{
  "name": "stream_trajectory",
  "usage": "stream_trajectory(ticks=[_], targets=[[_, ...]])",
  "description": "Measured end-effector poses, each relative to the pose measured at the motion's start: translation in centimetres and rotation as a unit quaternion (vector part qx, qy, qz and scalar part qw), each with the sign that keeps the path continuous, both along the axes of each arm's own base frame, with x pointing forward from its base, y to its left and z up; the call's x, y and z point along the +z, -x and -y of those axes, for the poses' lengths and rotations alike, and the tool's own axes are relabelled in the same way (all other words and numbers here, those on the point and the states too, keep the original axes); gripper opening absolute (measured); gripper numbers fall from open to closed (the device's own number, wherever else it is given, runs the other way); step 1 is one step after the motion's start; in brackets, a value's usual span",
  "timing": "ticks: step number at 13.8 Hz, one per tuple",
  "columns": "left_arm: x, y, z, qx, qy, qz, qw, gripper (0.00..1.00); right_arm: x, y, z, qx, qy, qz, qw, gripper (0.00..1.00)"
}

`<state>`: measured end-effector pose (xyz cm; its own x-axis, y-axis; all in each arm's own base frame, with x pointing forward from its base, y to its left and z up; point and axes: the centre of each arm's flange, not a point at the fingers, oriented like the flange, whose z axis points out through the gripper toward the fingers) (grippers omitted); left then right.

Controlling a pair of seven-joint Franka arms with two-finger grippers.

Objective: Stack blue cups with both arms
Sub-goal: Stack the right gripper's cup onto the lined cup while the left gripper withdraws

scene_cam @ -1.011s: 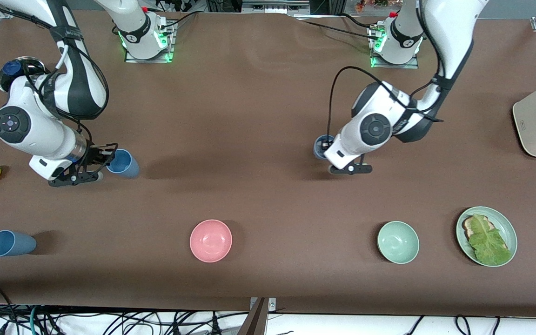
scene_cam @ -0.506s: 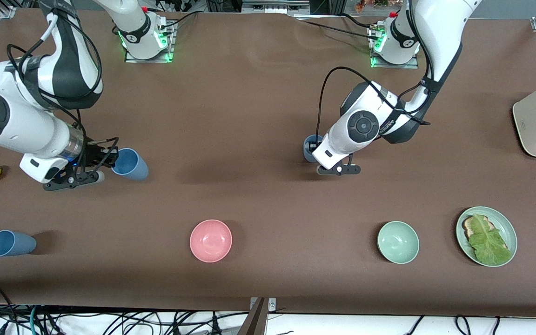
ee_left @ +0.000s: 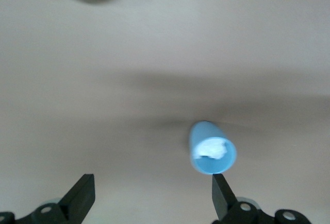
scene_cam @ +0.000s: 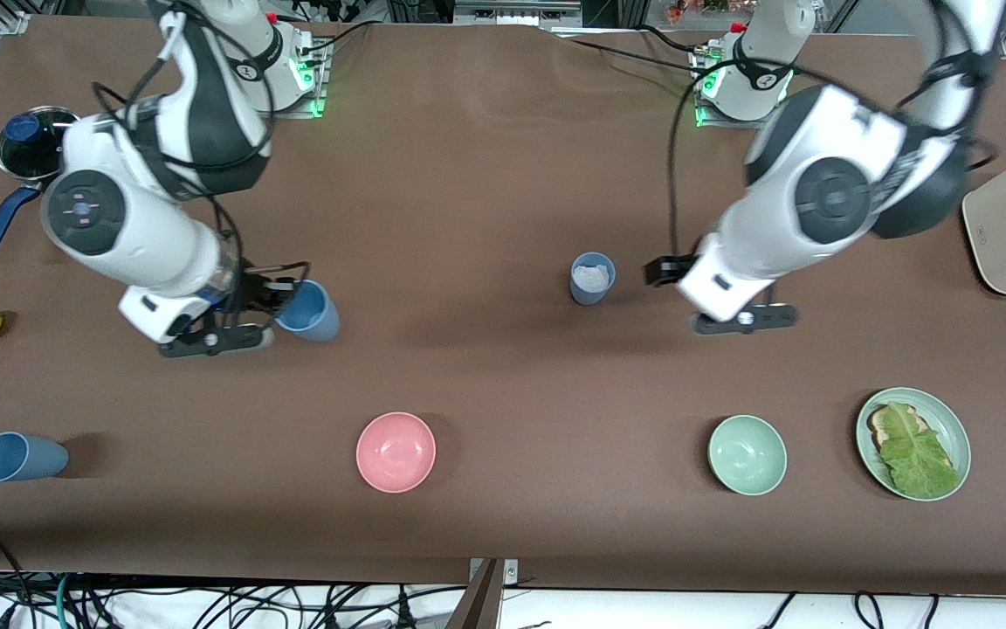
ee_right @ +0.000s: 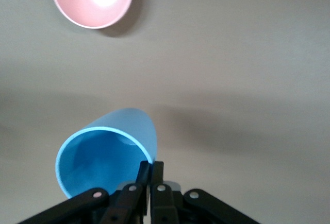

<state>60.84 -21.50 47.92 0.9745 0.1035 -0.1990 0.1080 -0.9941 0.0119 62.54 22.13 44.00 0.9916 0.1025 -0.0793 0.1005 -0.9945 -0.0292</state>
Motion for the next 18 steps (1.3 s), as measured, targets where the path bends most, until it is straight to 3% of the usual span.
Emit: stream_trajectory(ticks=[3, 5, 8, 12, 15, 18], targets=[[2.7, -0.6, -5.4, -0.048, -0.008, -0.002, 0.999, 1.00, -0.4, 1.7, -8.8, -0.041, 0.002, 0.006, 0.999, 0.04], [4.4, -0.2, -8.6, -0.069, -0.007, -0.006, 0.998, 1.00, -0.3, 4.0, -15.9, -0.086, -0.011, 0.006, 0.996, 0.04], [6.8, 1.1, -10.2, -0.099, -0.013, 0.018, 0.995, 1.00, 0.8, 7.3, -23.9, -0.150, -0.034, 0.009, 0.988, 0.04], [7.4, 3.2, -15.2, -0.134, -0.005, 0.077, 0.988, 1.00, 0.7, 12.0, -31.6, -0.239, -0.062, 0.014, 0.969, 0.04], [7.5, 4.1, -17.7, -0.125, 0.001, 0.083, 0.989, 1.00, -2.4, 16.2, -36.6, -0.265, -0.060, 0.009, 0.962, 0.04], [8.2, 4.5, -16.4, -0.137, 0.003, 0.068, 0.988, 1.00, -4.8, 17.5, -38.3, -0.273, -0.055, 0.008, 0.960, 0.04]])
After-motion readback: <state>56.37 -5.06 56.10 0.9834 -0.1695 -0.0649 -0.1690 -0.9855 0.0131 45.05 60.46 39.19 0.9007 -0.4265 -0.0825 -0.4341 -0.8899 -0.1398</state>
